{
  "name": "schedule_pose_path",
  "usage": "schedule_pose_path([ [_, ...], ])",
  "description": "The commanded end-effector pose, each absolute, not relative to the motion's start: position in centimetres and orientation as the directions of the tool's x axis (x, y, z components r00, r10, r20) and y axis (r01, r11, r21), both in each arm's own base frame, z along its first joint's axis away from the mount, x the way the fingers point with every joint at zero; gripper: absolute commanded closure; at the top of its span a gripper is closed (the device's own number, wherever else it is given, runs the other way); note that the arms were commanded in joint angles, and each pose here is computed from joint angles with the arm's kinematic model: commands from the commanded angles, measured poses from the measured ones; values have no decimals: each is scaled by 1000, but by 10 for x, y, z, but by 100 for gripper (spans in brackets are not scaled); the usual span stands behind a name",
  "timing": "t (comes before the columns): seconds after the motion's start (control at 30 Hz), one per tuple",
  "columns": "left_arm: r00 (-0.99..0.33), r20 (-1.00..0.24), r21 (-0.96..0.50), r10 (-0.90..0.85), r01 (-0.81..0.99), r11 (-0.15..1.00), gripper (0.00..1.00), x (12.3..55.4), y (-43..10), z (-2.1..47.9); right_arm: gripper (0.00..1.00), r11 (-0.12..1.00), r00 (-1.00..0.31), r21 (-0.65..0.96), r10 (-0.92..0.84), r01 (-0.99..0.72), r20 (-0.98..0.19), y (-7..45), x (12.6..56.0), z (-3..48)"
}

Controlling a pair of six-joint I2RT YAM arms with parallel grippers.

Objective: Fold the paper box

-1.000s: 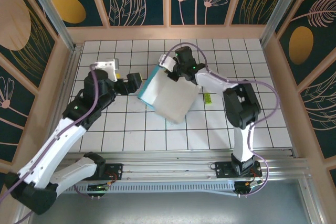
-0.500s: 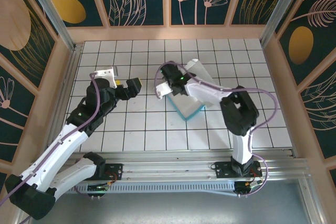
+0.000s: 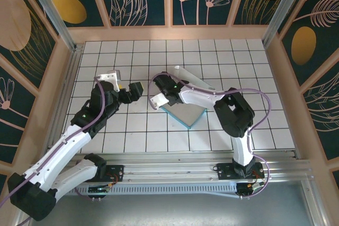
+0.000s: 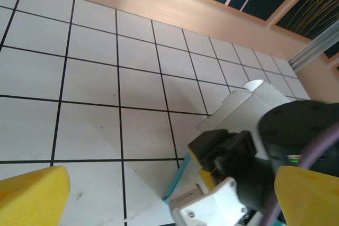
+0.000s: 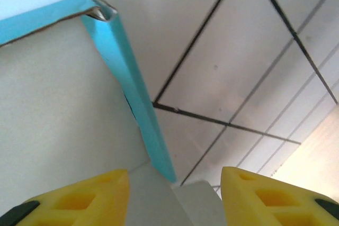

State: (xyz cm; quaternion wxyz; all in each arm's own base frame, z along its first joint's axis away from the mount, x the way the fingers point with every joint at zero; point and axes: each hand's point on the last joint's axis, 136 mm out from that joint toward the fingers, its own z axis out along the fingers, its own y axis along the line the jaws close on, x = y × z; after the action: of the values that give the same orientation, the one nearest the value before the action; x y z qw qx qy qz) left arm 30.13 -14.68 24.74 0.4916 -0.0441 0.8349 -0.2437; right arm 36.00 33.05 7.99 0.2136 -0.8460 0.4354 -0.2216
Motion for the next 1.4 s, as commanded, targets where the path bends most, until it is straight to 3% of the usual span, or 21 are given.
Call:
schedule_pose_path([
  [0.0,-455,-851,-407,-264,253,878,1,305,-155,270,52,-228,325,-632,-945,-741,-39,339,355,140],
  [0.07,-443,-874,-373,-200,350,859,3,300,-167,278,53,69,137,-609,-948,-790,-286,348,353,171],
  [0.1,-431,-887,-359,-167,415,836,4,296,-175,284,53,284,-10,-567,-900,-773,-436,347,355,190],
  [0.17,-404,-907,-338,-119,530,778,7,284,-191,295,54,695,-321,-406,-667,-594,-672,322,363,224],
  [0.2,-381,-919,-323,-98,589,741,8,276,-199,302,54,841,-469,-280,-501,-463,-728,301,359,232],
  [0.27,-338,-940,-280,-47,688,669,13,259,-214,311,58,948,-666,-25,-242,-318,-705,274,335,227],
  [0.43,-292,-941,-139,173,797,588,16,235,-240,284,60,937,-848,350,185,-1,-496,215,267,187],
  [0.53,-304,-895,-72,326,821,567,15,226,-253,251,62,855,-843,487,388,179,-372,181,244,164],
  [0.67,-313,-832,-32,457,850,525,16,216,-267,218,60,774,-801,549,528,316,-284,167,233,127],
  [0.8,-319,-813,-36,487,862,506,18,214,-275,206,59,758,-811,528,550,383,-200,176,236,87],
  [0.97,-337,-811,1,479,816,577,18,227,-266,201,59,774,-808,543,525,325,-266,191,266,76],
  [1.1,-434,-806,1,401,678,735,20,251,-249,199,64,793,-790,497,537,353,-297,187,276,55],
  [1.27,-518,-835,-33,186,385,922,20,284,-216,207,66,823,-786,476,503,309,-360,191,292,45],
  [1.37,-554,-832,-130,35,256,958,21,295,-198,202,69,856,-775,457,455,244,-439,194,309,47],
])
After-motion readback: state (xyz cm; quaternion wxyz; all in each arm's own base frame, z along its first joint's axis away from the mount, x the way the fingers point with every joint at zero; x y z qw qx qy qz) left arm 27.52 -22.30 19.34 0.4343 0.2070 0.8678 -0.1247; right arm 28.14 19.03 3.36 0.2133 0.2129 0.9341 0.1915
